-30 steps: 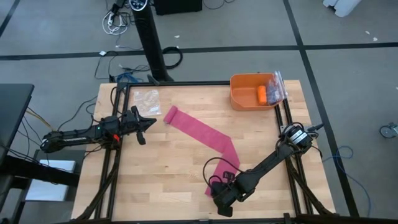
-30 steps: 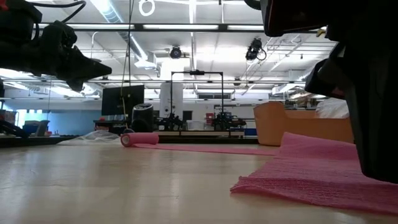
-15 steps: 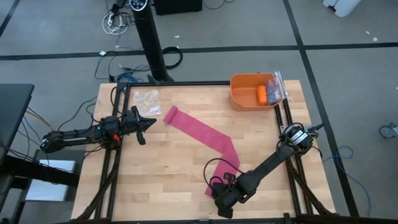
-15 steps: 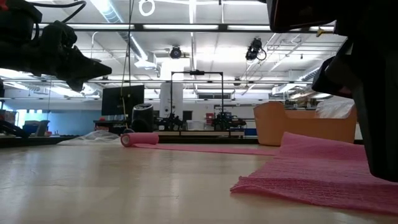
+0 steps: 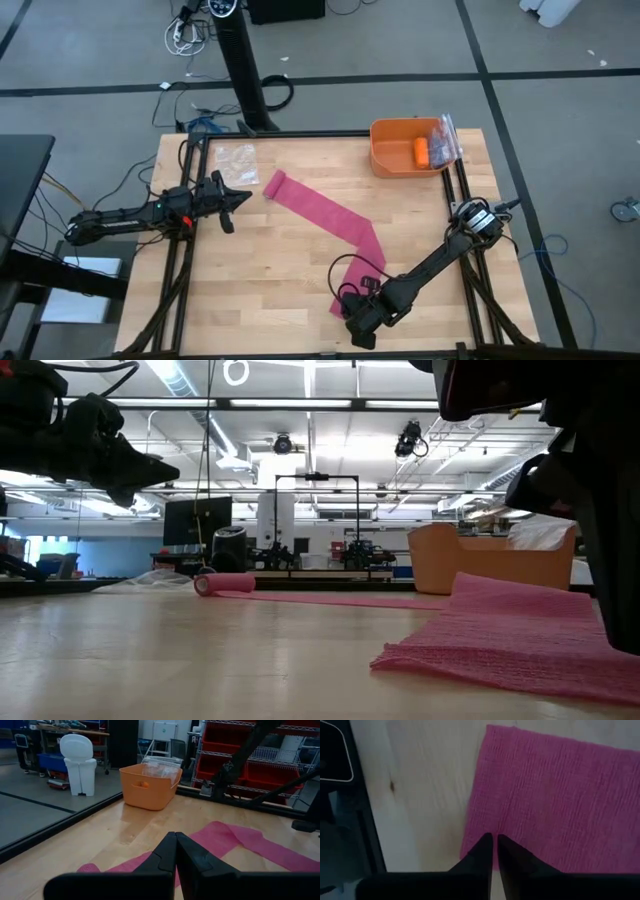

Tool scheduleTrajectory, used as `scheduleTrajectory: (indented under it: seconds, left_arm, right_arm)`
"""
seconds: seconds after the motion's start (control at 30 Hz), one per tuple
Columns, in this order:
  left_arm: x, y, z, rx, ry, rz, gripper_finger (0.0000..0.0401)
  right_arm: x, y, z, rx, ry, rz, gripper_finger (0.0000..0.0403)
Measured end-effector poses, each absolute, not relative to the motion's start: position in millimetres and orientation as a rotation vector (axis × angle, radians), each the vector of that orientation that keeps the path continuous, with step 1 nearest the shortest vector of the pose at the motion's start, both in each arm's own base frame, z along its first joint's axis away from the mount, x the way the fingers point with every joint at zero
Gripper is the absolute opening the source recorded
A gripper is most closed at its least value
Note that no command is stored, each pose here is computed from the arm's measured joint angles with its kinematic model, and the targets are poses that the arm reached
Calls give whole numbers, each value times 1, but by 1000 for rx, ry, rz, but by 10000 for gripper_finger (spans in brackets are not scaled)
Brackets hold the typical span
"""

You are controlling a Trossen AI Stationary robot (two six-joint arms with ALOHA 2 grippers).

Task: Roll bandage
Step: Roll the pink bandage

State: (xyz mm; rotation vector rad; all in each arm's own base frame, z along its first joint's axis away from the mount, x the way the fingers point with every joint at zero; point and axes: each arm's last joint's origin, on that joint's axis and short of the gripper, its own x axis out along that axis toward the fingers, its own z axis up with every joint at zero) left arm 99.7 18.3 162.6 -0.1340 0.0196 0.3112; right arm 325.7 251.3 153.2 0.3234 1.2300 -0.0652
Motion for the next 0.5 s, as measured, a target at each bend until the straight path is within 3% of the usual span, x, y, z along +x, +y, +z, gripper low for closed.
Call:
scheduleTrajectory:
  seconds: [0.3, 0.5]
  left_arm:
    - [100, 18, 163, -134, 20, 311, 17]
    - [100, 18, 162, -142, 22, 297, 17]
  right_arm:
    - [327, 258, 152, 383, 1203, -65, 85]
    - [328, 258, 141, 375, 1227, -87, 60]
